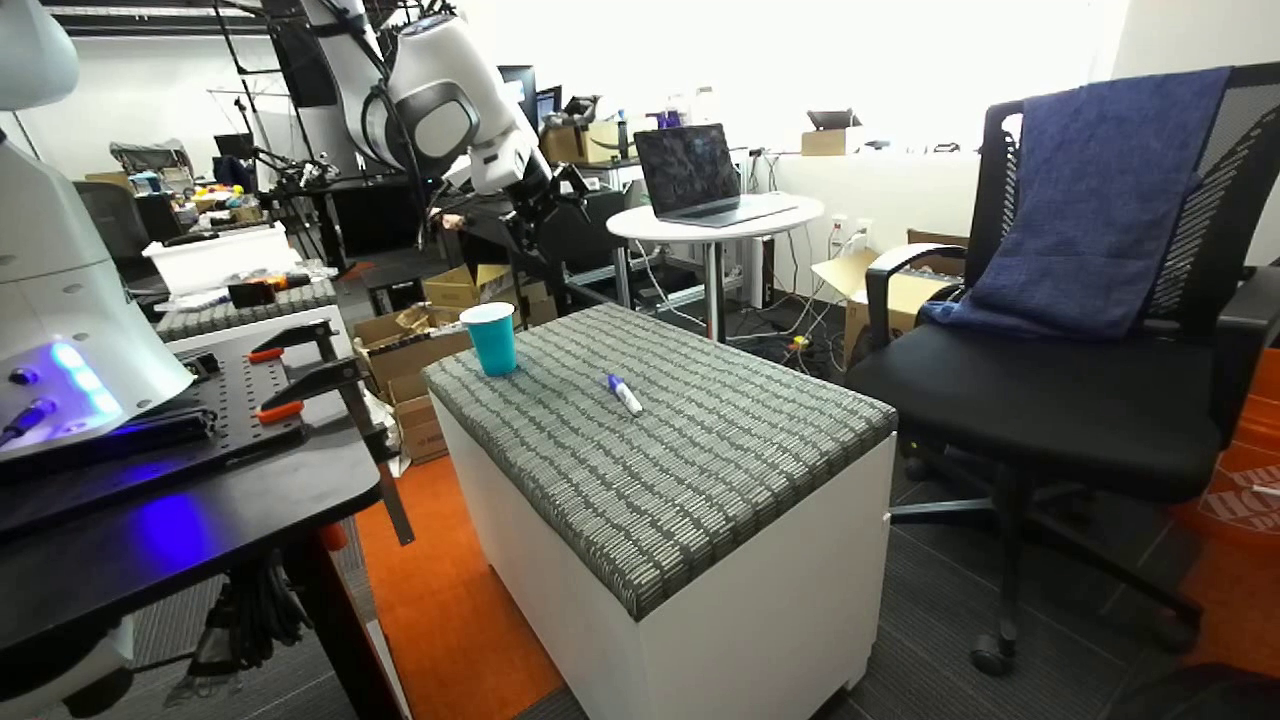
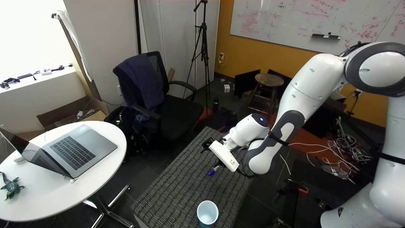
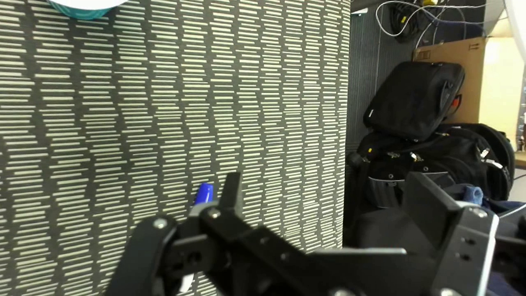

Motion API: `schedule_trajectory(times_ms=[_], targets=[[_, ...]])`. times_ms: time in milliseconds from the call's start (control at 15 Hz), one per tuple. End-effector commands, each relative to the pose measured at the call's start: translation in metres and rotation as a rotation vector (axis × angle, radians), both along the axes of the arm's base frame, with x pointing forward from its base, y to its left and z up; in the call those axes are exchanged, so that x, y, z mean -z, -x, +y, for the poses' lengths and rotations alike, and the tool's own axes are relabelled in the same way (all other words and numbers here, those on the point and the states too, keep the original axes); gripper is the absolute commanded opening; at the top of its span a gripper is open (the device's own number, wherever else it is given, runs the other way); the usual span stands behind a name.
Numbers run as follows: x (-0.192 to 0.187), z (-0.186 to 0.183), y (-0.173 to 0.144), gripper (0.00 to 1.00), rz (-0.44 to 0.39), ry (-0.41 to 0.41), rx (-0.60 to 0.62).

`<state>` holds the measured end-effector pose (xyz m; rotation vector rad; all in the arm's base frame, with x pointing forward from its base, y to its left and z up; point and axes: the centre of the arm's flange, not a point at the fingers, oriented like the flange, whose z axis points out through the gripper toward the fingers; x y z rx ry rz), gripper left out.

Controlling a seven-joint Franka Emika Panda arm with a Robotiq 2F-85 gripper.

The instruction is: Take the marker out of the mug and put it on the table

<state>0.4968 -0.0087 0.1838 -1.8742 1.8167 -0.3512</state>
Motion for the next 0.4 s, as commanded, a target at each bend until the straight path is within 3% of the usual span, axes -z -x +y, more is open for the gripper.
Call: schedule_trajectory(times_ms=[0, 333], targets=[[0.0, -0.0001, 0.0003, 1.0, 0.0, 0.0, 0.0], [0.0002, -0.0011, 0.0009, 1.0, 0.001, -0.001, 0.002]])
